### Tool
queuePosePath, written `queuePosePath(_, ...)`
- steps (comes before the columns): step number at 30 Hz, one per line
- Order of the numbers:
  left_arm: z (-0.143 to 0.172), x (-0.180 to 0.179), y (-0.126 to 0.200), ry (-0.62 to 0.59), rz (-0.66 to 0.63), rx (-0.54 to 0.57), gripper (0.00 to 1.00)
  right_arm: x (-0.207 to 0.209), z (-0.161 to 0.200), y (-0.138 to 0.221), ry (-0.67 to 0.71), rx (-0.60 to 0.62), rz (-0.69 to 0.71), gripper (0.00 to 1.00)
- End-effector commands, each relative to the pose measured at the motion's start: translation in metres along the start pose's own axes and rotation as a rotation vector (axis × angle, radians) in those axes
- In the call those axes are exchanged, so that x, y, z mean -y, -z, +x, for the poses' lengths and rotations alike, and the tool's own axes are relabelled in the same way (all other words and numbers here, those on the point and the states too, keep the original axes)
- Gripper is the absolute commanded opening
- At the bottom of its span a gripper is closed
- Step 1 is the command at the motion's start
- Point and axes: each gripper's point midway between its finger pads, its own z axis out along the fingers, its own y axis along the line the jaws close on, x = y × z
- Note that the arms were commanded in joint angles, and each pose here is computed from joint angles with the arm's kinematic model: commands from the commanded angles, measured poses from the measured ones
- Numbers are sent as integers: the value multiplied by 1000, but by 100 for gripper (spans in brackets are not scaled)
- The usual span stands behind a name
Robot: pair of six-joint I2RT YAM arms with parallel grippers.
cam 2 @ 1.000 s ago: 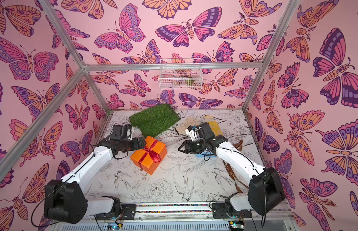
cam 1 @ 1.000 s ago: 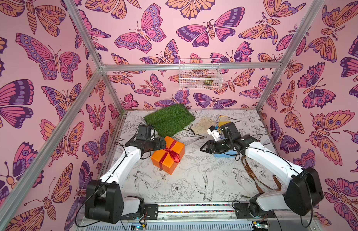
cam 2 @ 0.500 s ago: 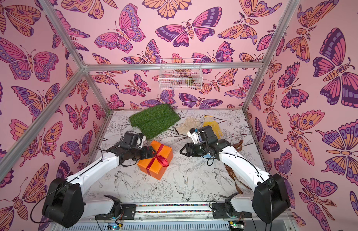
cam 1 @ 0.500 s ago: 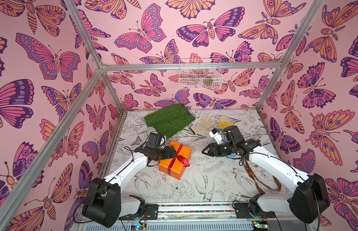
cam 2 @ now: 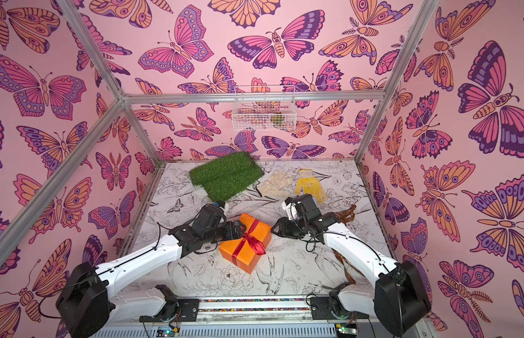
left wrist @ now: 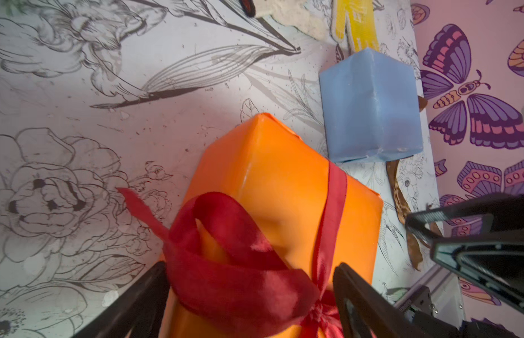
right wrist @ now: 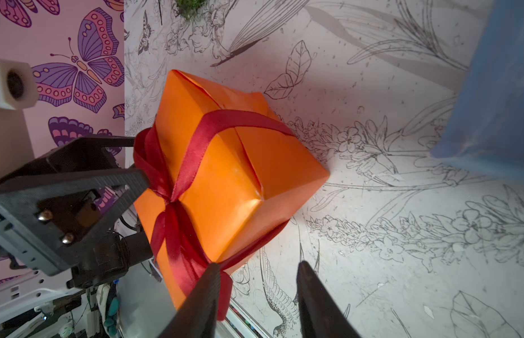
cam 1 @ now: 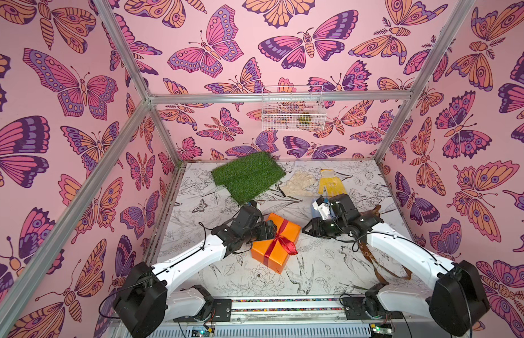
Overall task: Untie the ribbon bows on the gift boxes
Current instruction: Move the gift box to the center of the board, then adjust the gift box at the center of the board.
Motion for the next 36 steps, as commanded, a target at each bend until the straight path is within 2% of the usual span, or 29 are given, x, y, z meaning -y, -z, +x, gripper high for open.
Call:
queuePosePath(1,-16,0,4,-35,-30,62,90,1,-3,3,-27,46,6,43)
queuePosePath(7,-22,8,16,-104,-11,24,90,-5,2,-7,-56,24,-63,40)
queuePosePath(12,5,3,21,-84,30,-54,86,-14,9,-17,-50,17,-83,40)
queuePosePath(18,28,-29,22,-80,-67,-83,85,-19,11,-25,-42,9,-88,40)
queuePosePath(20,32,-29,21,-72,-61,-98,84,-18,9,-29,-44,5,-84,40)
queuePosePath(27,40,0,18,-119,51,-159,84,-21,-3,-40,-46,11,-85,40)
queuePosePath(36,51,35,7,-95,234,-183,84,-33,-26,-41,3,17,-60,39)
